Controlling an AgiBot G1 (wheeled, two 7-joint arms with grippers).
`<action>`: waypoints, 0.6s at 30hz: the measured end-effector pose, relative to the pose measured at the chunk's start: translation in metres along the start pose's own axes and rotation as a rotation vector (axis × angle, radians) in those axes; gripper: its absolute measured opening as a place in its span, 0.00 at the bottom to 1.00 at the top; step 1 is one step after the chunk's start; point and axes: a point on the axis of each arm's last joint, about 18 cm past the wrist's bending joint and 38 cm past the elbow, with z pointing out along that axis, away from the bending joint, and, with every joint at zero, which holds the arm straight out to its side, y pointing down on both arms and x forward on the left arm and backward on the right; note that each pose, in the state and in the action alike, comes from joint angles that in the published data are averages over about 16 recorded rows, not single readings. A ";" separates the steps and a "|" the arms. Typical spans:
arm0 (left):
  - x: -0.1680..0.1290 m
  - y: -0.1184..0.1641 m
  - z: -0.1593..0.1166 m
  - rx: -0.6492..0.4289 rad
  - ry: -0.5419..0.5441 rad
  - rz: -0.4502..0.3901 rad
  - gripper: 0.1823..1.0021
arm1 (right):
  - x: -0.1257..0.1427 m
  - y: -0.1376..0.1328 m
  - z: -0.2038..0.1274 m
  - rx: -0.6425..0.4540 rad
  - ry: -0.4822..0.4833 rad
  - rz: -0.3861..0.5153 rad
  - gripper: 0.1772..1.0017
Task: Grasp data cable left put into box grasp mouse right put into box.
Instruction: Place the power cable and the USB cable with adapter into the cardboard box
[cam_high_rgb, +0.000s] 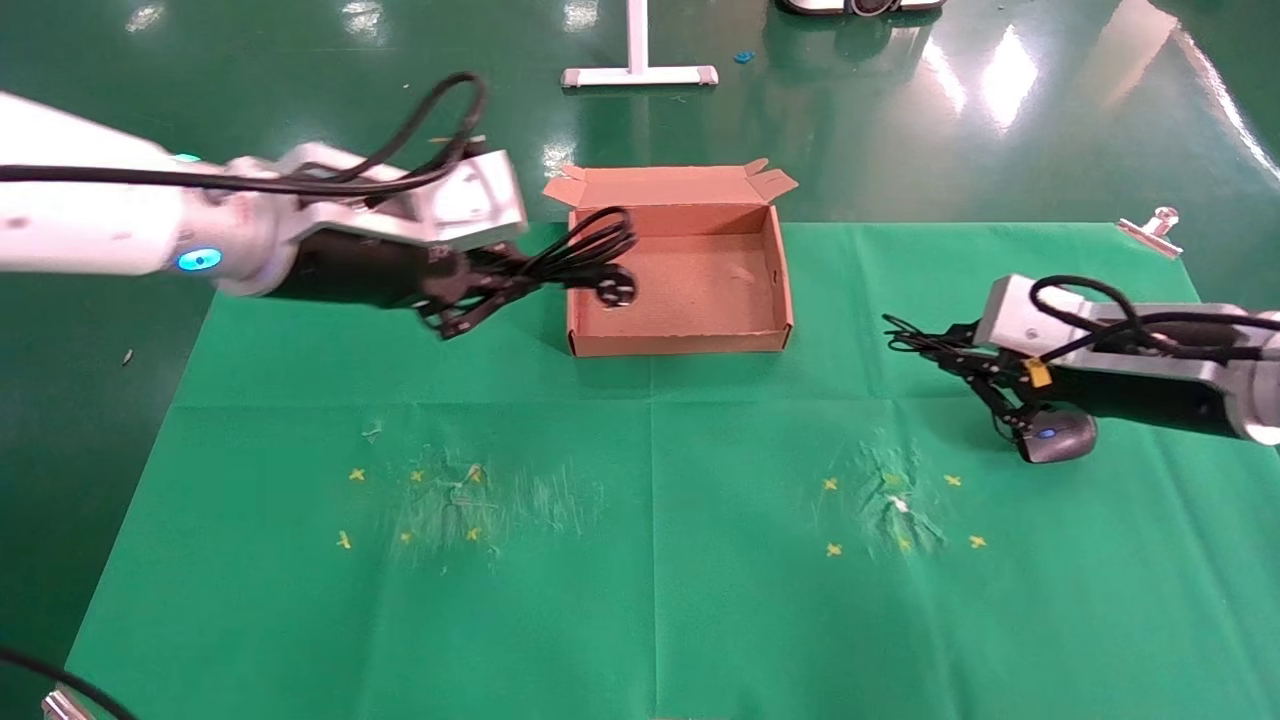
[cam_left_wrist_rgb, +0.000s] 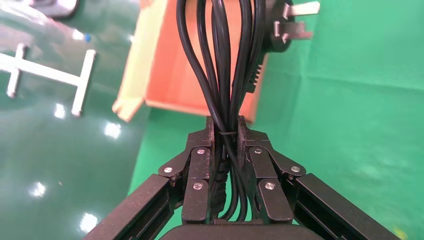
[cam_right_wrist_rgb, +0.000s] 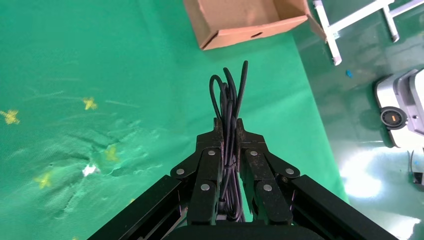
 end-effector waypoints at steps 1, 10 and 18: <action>-0.003 -0.006 0.005 0.014 -0.008 0.008 0.10 | 0.003 0.000 -0.003 0.003 0.009 0.001 0.05; -0.007 -0.046 0.075 0.103 -0.050 0.084 0.10 | 0.033 -0.002 -0.036 0.016 0.101 0.008 0.05; 0.009 -0.053 0.125 0.103 -0.061 0.158 0.10 | 0.053 -0.008 -0.067 0.041 0.163 0.006 0.05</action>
